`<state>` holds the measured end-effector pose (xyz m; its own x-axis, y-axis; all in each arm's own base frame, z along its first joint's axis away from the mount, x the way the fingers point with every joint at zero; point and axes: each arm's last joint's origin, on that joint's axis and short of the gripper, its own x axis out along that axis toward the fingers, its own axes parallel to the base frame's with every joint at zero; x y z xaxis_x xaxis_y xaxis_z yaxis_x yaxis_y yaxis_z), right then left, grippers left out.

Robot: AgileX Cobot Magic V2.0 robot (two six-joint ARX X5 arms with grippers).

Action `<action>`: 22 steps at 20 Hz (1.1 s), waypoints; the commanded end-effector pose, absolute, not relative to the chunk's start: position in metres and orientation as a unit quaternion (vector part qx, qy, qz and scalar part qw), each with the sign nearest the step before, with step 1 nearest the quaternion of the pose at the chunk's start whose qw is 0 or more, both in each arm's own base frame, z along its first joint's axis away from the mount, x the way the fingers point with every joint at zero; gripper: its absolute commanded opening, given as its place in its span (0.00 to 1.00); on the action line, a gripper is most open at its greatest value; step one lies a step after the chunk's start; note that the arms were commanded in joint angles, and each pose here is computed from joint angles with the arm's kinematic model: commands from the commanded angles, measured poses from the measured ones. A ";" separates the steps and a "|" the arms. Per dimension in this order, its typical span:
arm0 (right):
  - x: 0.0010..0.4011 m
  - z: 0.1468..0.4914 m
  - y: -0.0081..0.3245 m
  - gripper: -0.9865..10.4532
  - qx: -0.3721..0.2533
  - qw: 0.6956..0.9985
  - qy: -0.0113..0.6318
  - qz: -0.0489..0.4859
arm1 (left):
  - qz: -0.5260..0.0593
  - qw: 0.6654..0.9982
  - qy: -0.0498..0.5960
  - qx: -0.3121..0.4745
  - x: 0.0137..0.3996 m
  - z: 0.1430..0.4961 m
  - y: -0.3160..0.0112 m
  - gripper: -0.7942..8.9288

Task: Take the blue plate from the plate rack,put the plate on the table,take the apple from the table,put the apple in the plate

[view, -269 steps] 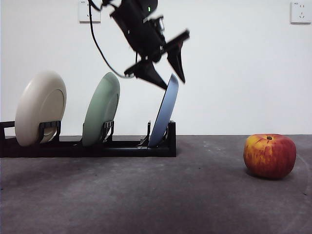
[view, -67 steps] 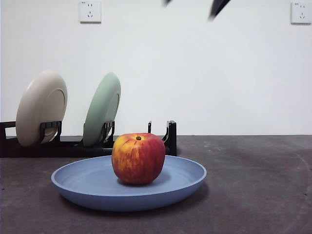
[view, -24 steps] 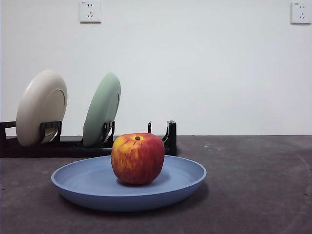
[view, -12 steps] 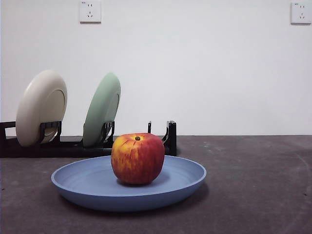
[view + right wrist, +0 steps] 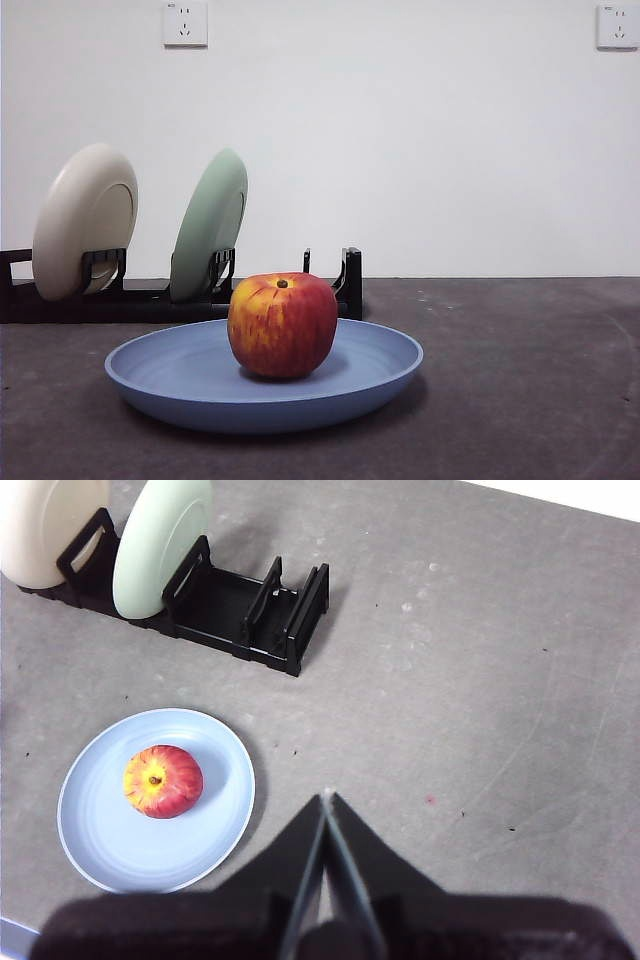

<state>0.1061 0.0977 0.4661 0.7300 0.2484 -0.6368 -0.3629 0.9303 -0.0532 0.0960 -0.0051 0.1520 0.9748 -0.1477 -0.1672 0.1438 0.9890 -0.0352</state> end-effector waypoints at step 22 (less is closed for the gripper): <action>0.163 0.411 0.071 0.09 -0.087 0.971 0.067 0.213 | -0.072 0.991 0.111 -0.018 0.099 0.146 -0.005 0.08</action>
